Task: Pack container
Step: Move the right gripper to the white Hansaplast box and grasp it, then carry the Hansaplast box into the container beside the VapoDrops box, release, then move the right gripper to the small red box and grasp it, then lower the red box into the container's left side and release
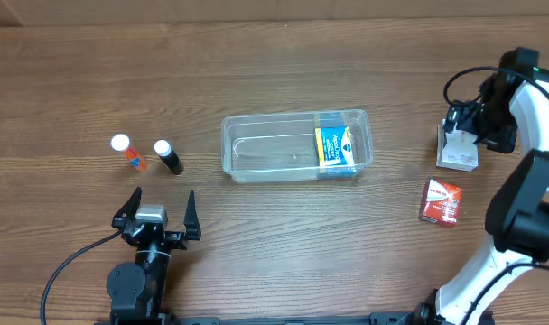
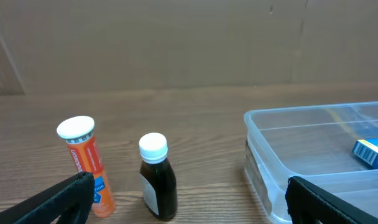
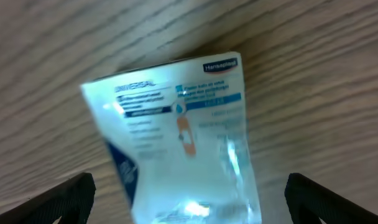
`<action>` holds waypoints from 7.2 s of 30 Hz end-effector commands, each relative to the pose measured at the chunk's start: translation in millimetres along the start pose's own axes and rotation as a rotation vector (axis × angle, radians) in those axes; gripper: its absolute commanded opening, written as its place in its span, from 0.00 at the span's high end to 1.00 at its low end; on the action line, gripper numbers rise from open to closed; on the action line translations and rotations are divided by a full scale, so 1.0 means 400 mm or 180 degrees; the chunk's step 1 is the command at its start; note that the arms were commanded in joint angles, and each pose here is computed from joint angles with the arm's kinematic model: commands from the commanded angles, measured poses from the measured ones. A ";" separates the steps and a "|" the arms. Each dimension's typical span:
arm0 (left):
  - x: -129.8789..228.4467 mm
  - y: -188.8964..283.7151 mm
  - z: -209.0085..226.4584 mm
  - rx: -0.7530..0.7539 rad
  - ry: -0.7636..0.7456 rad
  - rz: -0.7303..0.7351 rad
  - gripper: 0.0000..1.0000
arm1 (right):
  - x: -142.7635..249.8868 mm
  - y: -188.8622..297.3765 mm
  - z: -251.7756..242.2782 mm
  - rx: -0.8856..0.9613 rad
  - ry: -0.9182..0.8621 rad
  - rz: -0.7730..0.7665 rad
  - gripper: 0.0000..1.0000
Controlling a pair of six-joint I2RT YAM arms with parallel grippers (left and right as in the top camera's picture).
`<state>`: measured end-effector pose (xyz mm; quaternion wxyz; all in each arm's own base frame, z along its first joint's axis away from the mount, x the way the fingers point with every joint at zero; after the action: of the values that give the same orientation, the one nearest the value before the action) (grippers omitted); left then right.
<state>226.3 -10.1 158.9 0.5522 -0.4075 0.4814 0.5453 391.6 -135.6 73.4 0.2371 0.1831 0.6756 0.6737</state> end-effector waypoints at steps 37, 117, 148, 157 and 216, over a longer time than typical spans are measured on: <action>0.003 0.000 0.000 0.0007 -0.0059 0.0003 0.00 | 0.273 0.363 0.445 -0.0277 0.1173 -0.0344 0.30; 0.002 0.000 0.000 0.0007 -0.0059 0.0002 0.00 | 0.517 -0.038 0.700 -0.0457 0.1923 -0.0126 0.96; 0.002 0.000 0.000 0.0007 -0.0059 0.0002 0.00 | 0.112 0.523 0.215 -0.0830 -0.0141 -0.0795 0.12; 0.003 0.000 0.000 0.0006 -0.0059 0.0004 0.00 | 0.192 0.250 -0.010 -0.0299 -0.0784 0.0323 0.00; 0.003 0.000 0.000 0.0006 -0.0059 0.0004 0.00 | 0.435 0.446 0.352 -0.1173 0.0609 -0.0862 0.32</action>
<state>226.3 -10.1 158.9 0.5522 -0.4075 0.4814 0.5453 312.7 36.7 229.3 0.3180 0.0254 0.6118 0.7238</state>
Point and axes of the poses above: each gripper's point midway between its finger pads, its own y axis back along the fingers, its own z axis along the line the jaws close on, x = y × z, the point moved 2 cm from there along y, back along the fingers, and after that the axes turned 12 degrees about -y, right-handed, at the moved point
